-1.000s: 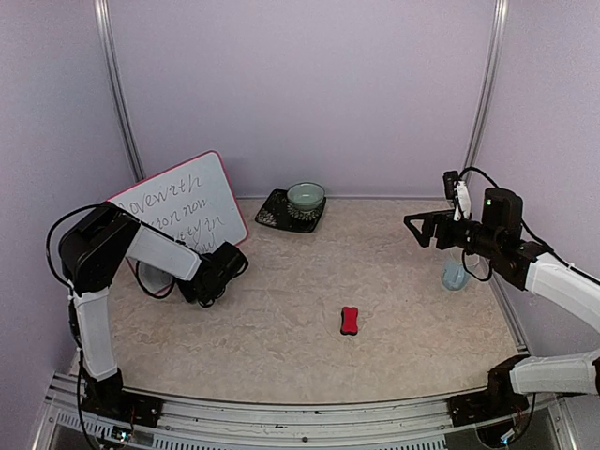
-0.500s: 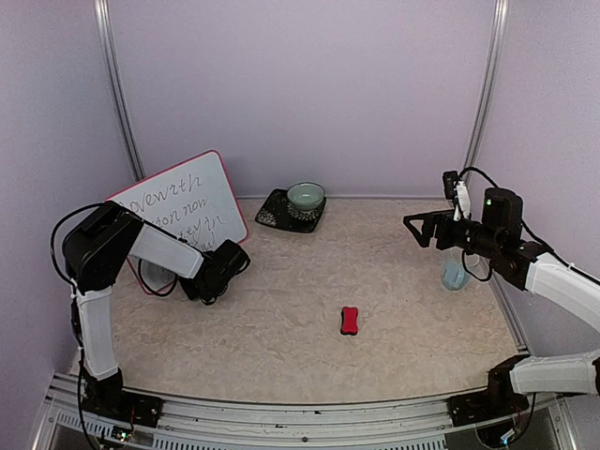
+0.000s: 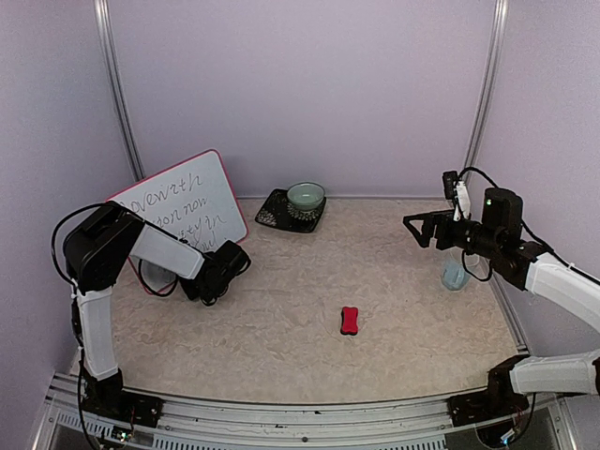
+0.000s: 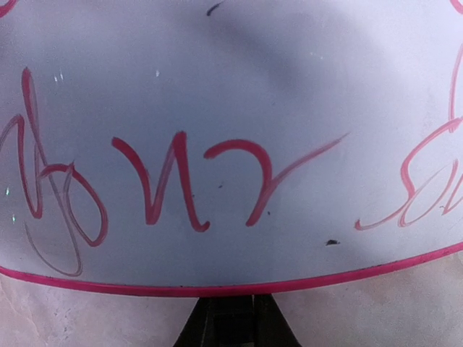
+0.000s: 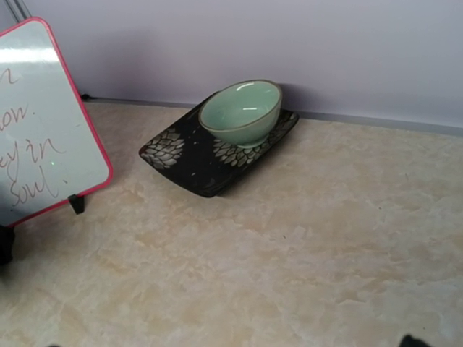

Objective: Erase the whiteboard
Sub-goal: Move the whiteboard to the center of the board.

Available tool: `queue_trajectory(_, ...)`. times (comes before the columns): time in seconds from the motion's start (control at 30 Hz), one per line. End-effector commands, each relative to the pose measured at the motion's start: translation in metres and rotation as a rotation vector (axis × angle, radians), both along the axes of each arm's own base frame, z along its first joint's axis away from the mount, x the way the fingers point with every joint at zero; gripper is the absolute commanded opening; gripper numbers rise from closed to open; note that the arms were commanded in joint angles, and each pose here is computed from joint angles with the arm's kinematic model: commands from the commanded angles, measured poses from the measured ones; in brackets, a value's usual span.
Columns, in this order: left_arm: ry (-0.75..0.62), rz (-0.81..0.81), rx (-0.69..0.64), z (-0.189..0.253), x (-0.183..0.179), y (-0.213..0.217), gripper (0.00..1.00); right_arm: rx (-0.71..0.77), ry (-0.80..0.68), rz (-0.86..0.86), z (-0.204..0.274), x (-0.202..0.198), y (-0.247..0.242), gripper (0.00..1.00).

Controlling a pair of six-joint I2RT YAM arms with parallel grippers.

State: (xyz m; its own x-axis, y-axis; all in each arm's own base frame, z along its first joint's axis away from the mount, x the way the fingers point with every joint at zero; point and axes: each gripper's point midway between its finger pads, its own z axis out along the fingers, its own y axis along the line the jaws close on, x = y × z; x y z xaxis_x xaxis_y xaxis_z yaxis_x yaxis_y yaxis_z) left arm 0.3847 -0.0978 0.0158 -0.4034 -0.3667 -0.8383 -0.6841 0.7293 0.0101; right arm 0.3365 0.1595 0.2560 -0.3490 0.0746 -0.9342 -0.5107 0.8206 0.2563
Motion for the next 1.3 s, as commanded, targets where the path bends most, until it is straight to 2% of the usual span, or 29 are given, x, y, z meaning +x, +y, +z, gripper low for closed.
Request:
queue_trajectory(0.0, 0.002, -0.040, 0.008, -0.001, -0.005, -0.014, 0.14, 0.018, -0.045, 0.026, 0.018, -0.002, 0.006, 1.00)
queue_trajectory(0.17, 0.000, -0.062, 0.007, -0.001, -0.012, -0.022, 0.10, 0.022, -0.041, 0.032, 0.018, -0.003, 0.008, 1.00)
queue_trajectory(0.57, 0.007, -0.127, -0.013, -0.002, -0.029, -0.053, 0.09, 0.031, -0.020, 0.043, 0.014, -0.003, 0.010, 1.00)
queue_trajectory(0.97, 0.023, -0.178, -0.050, -0.006, -0.055, -0.101, 0.09, -0.064, 0.148, -0.028, -0.044, -0.004, 0.026, 1.00)
queue_trajectory(1.27, 0.056, -0.206, -0.052, -0.015, -0.073, -0.139, 0.09, -0.077, 0.174, -0.063, -0.052, -0.017, 0.033, 1.00)
